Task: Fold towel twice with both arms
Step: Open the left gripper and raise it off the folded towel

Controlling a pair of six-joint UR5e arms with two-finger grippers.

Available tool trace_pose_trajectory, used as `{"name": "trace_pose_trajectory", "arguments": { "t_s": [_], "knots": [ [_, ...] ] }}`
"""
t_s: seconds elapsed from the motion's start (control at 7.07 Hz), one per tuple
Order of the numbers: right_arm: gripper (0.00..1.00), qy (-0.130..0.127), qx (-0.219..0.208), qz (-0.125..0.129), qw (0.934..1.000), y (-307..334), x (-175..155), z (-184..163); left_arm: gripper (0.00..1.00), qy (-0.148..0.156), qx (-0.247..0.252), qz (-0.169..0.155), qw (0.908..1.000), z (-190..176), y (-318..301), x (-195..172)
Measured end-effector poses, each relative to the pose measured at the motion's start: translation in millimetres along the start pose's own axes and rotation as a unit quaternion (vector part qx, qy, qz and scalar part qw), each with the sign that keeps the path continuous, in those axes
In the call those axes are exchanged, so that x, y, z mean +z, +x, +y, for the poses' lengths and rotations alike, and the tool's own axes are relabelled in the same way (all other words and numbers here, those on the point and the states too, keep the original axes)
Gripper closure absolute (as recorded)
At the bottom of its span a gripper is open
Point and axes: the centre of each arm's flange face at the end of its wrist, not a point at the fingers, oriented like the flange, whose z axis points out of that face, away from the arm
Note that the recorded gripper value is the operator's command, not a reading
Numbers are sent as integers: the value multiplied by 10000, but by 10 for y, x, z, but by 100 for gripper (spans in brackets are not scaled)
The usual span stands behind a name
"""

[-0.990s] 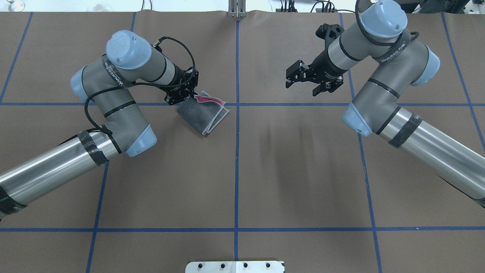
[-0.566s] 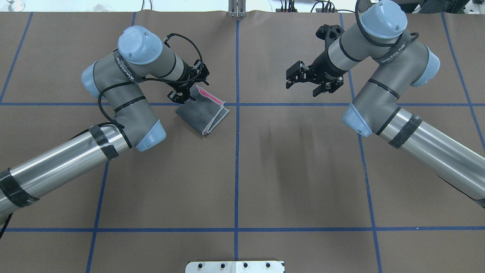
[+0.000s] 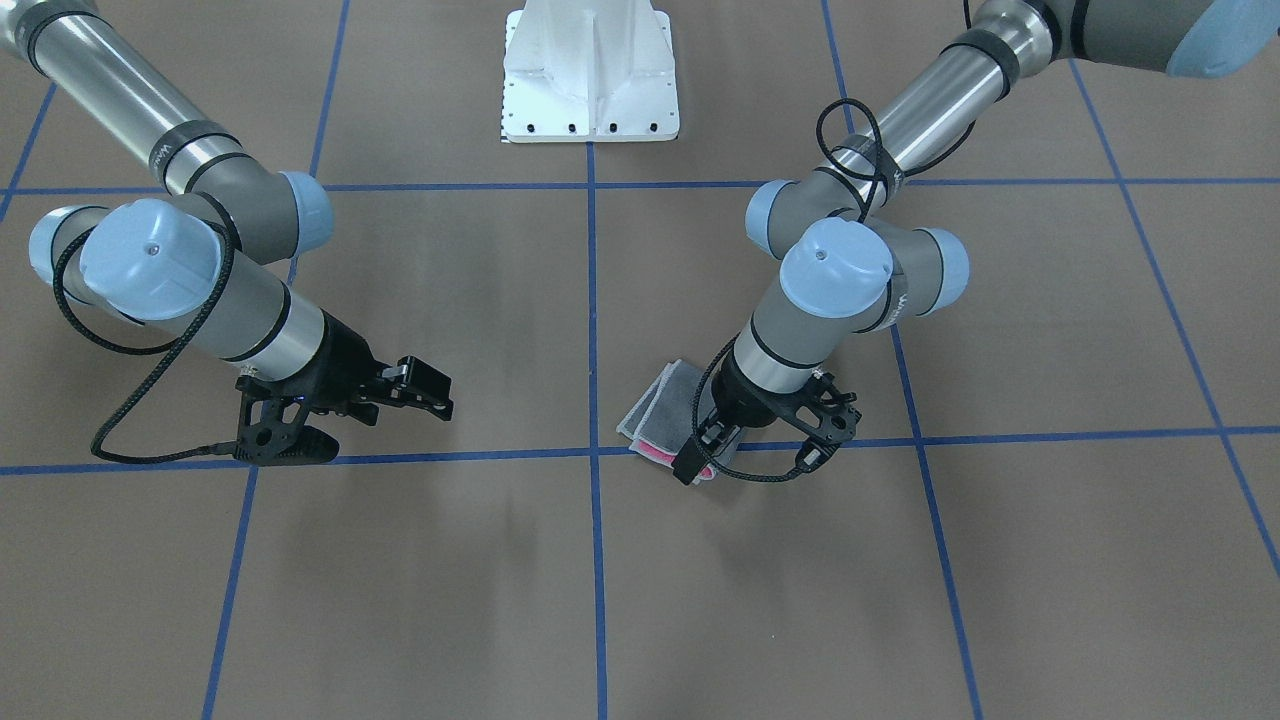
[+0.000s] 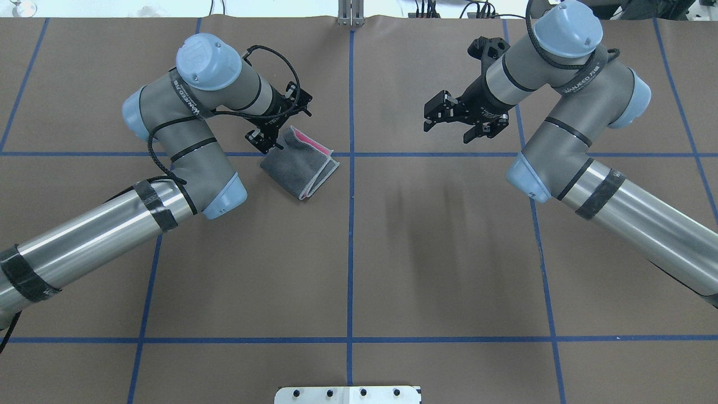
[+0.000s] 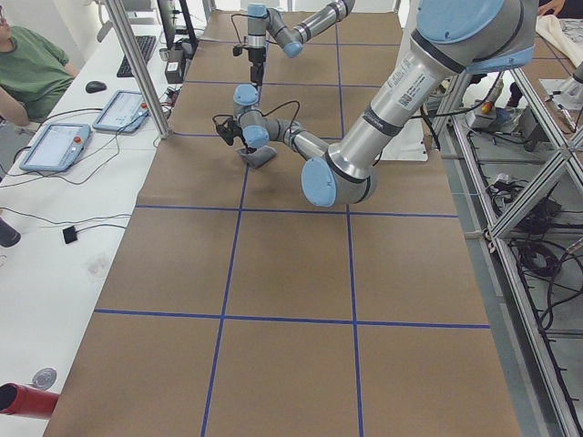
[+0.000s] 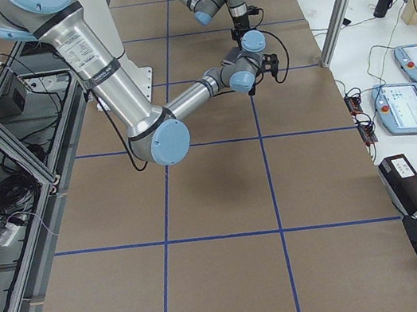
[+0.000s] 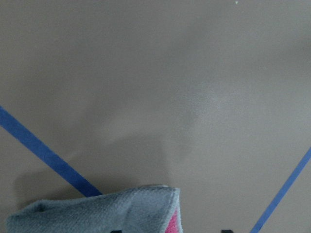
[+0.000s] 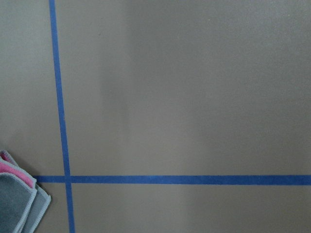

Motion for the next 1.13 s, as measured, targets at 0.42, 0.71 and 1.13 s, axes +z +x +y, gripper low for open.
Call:
{"name": "trace_pose_trajectory", "arguments": {
  "t_s": [0.42, 0.71, 1.13],
  "knots": [
    [0, 14, 4, -1, 10000, -2, -17, -16, 0, 1, 13, -11, 10000, -42, 20, 148],
    [0, 43, 18, 2, 10000, 14, -50, -46, 0, 2, 16, -10, 10000, -18, 124, 225],
    [0, 71, 40, 5, 10000, 31, -88, -80, 0, 30, 35, 22, 10000, -44, 202, 341]
  ]
}}
